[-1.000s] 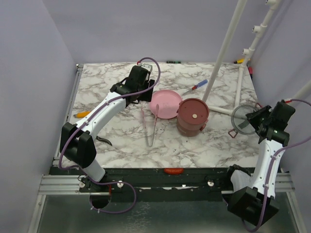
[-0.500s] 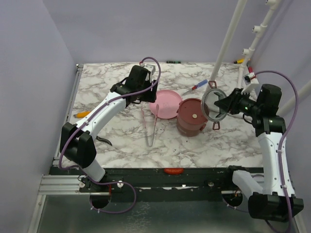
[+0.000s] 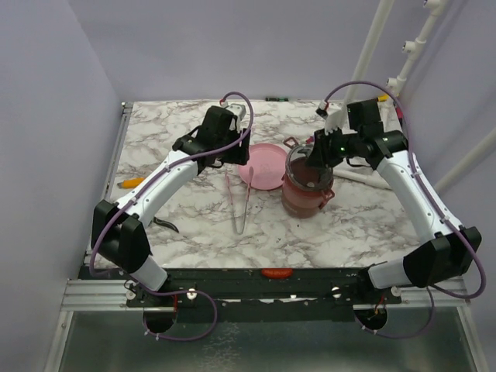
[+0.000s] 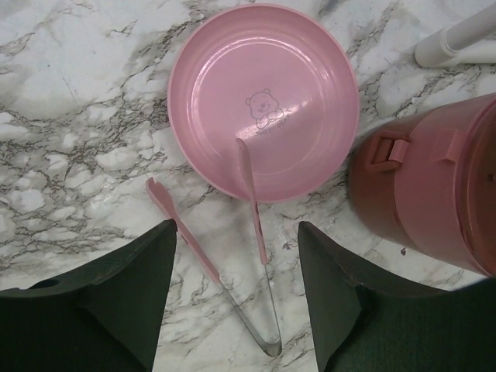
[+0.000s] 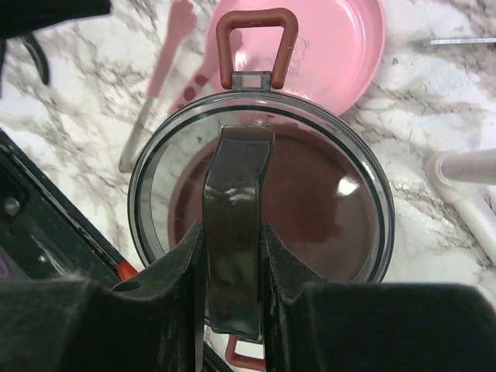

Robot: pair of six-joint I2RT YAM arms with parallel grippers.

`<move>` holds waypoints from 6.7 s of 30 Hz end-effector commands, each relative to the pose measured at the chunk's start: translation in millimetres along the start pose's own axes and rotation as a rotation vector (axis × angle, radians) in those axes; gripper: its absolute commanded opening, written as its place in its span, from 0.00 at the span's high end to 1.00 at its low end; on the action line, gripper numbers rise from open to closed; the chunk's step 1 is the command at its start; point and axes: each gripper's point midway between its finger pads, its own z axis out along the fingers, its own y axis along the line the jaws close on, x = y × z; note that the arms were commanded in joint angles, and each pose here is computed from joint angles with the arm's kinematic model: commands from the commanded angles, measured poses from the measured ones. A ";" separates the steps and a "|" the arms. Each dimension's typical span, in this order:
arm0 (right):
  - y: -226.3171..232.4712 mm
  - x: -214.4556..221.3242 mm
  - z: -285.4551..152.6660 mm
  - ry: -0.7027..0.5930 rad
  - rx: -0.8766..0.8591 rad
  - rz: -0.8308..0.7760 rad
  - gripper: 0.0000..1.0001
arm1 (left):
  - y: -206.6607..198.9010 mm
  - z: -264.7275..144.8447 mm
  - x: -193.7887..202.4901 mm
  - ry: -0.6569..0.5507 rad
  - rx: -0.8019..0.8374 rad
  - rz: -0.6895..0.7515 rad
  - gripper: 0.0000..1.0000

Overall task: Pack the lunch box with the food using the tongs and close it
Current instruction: Close the box lid on the packing box, then close the fastener on the packing box.

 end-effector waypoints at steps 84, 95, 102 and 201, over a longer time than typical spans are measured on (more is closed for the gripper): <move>-3.3 115.4 -80.6 0.035 0.547 0.419 0.16 | -145.2 12.1 -18.7 -0.064 0.339 -0.016 0.38; 11.4 126.5 -47.0 0.117 0.383 0.371 0.14 | -144.4 24.5 1.5 -0.021 0.300 -0.039 0.40; -13.5 129.6 -48.9 0.121 0.532 0.393 0.15 | -144.7 23.6 -0.6 -0.027 0.299 -0.040 0.40; 6.2 6.4 4.1 -0.136 0.222 0.110 0.32 | -78.3 39.1 -40.8 -0.099 0.146 -0.068 0.40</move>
